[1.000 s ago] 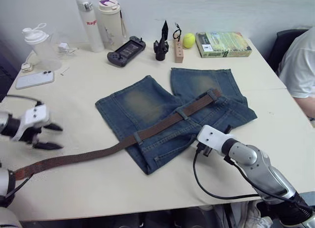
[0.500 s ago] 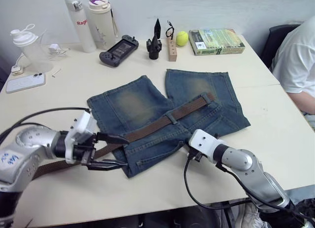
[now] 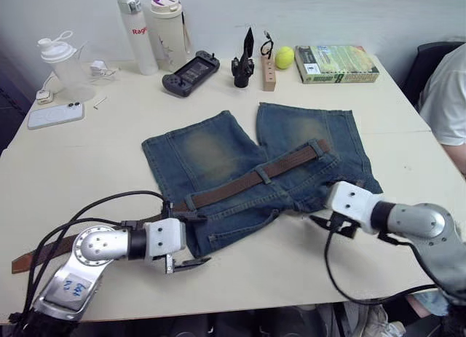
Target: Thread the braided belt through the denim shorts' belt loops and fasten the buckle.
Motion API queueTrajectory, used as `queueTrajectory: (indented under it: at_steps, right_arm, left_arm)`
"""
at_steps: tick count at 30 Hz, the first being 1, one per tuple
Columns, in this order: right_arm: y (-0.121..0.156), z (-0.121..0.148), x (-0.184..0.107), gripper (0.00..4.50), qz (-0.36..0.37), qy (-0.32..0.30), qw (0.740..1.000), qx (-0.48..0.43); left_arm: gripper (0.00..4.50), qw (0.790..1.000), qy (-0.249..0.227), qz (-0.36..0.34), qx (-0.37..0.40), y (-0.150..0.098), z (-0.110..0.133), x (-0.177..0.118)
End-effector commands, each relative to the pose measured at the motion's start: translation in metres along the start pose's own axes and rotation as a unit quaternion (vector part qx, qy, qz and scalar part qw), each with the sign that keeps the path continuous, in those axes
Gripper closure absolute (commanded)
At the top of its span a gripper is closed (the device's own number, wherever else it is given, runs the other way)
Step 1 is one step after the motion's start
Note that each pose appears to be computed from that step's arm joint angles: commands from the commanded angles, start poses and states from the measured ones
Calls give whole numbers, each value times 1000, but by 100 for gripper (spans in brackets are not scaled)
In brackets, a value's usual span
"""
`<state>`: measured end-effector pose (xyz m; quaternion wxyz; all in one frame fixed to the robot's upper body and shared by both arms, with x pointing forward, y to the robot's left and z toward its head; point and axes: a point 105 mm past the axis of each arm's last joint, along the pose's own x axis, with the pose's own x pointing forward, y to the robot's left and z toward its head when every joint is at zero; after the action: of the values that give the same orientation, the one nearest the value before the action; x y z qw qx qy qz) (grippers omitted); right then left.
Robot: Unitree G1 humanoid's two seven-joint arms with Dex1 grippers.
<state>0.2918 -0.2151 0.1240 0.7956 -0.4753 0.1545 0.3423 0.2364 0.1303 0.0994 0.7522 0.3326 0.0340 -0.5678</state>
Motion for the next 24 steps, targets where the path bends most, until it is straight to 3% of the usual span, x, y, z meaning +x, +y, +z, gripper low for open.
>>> queueTrajectory:
  at_steps: [1, 4, 8, 10, 11, 13, 15, 17, 18, 21, 24]
  right_arm:
    - [-5, -13, 9, 8, -6, 18, 997, -70]
    - [-10, -24, 21, 8, -20, 35, 995, -87]
    - [-16, -42, 30, 0, -34, 72, 992, -97]
    - [-17, -45, 31, 60, -40, 78, 993, -81]
    - [-16, -46, 31, 80, -39, 81, 994, -69]
    - [-14, -45, 31, 184, -33, 78, 996, -42]
    - [-12, -43, 31, 286, -27, 75, 996, -33]
    - [-7, -31, 33, 361, -19, 53, 998, -14]
    - [-2, -19, 36, 425, -14, 32, 999, -2]
    - [9, 9, 46, 439, -14, -1, 1000, 1]
    - [10, 10, 53, 439, -33, 12, 999, -4]
  left_arm:
    - [0, 999, 14, 4, 39, -1, -5, 7]
    - [0, 999, 21, 10, 49, 2, -11, 10]
    - [128, 997, 34, 16, 70, 8, -16, 8]
    - [231, 996, 41, 15, 76, 11, -18, 5]
    - [258, 995, 49, 17, 81, 14, -21, 1]
    - [357, 993, 65, 23, 92, 25, -29, -10]
    - [358, 992, 76, 30, 96, 34, -35, -18]
    - [358, 988, 99, 53, 110, 58, -47, -30]
    - [358, 983, 117, 72, 119, 76, -56, -37]
    - [358, 975, 142, 104, 133, 109, -68, -50]
    - [358, 979, 123, 97, 129, 114, -70, -45]
